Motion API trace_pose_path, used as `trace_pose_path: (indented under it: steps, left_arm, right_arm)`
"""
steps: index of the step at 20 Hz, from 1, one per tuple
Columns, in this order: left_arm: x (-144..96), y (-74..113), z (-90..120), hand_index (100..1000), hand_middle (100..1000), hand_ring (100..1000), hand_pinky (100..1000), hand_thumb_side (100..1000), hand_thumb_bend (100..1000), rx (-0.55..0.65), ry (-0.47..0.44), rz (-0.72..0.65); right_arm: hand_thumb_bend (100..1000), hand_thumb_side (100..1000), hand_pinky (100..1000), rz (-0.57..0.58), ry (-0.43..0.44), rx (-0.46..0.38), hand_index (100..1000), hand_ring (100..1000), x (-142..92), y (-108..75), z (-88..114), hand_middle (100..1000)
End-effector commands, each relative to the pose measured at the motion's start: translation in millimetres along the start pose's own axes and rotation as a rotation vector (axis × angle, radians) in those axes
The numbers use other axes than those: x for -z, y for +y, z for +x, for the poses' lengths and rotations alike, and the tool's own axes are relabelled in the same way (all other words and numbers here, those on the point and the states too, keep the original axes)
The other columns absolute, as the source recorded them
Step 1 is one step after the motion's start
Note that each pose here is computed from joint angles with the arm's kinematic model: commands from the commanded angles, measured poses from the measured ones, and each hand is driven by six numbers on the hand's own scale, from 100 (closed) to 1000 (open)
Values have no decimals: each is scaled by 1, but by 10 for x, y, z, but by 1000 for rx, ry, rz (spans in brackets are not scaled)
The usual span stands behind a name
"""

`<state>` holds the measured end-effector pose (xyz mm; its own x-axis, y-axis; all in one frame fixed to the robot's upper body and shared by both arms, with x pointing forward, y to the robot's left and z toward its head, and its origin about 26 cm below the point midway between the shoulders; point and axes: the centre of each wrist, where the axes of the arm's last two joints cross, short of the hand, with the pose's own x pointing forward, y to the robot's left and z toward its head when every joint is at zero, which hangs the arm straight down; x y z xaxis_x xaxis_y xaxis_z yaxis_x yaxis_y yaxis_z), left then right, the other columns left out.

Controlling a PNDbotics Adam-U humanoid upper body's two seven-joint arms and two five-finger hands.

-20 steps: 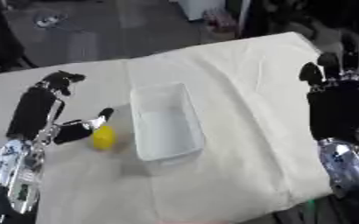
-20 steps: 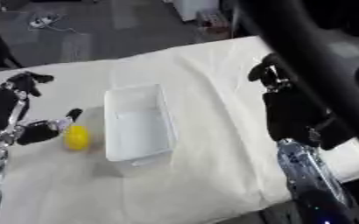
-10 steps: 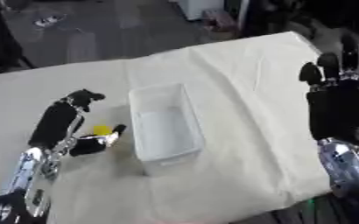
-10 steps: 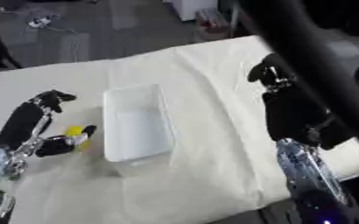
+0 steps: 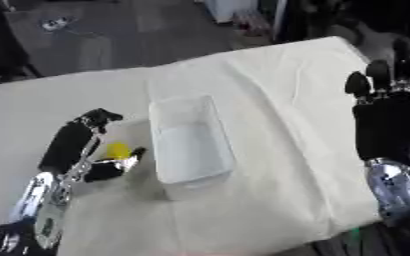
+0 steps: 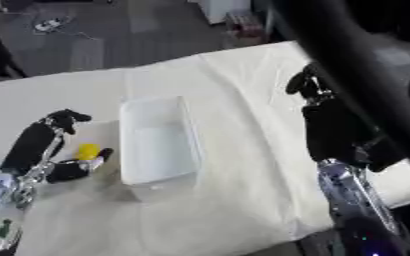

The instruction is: Pick up objects on the table and place them in the box.

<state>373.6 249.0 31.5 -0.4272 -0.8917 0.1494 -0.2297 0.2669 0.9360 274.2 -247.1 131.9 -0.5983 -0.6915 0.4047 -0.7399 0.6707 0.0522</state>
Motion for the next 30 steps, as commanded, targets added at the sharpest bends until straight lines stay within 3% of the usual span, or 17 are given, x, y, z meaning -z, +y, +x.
trace_pose_path:
  steps: [1, 30]
  left_arm:
    - [48, 56, -48, 786, 656, 544, 430, 675, 367, 20, 4, 21]
    - [3, -79, -67, 773, 653, 542, 431, 690, 354, 18, 7, -21]
  right_arm:
    - [241, 1000, 570, 181, -142, -94, 767, 655, 76, -17, 47, 770]
    - [201, 1000, 547, 174, -157, -79, 753, 624, 114, -31, 55, 757]
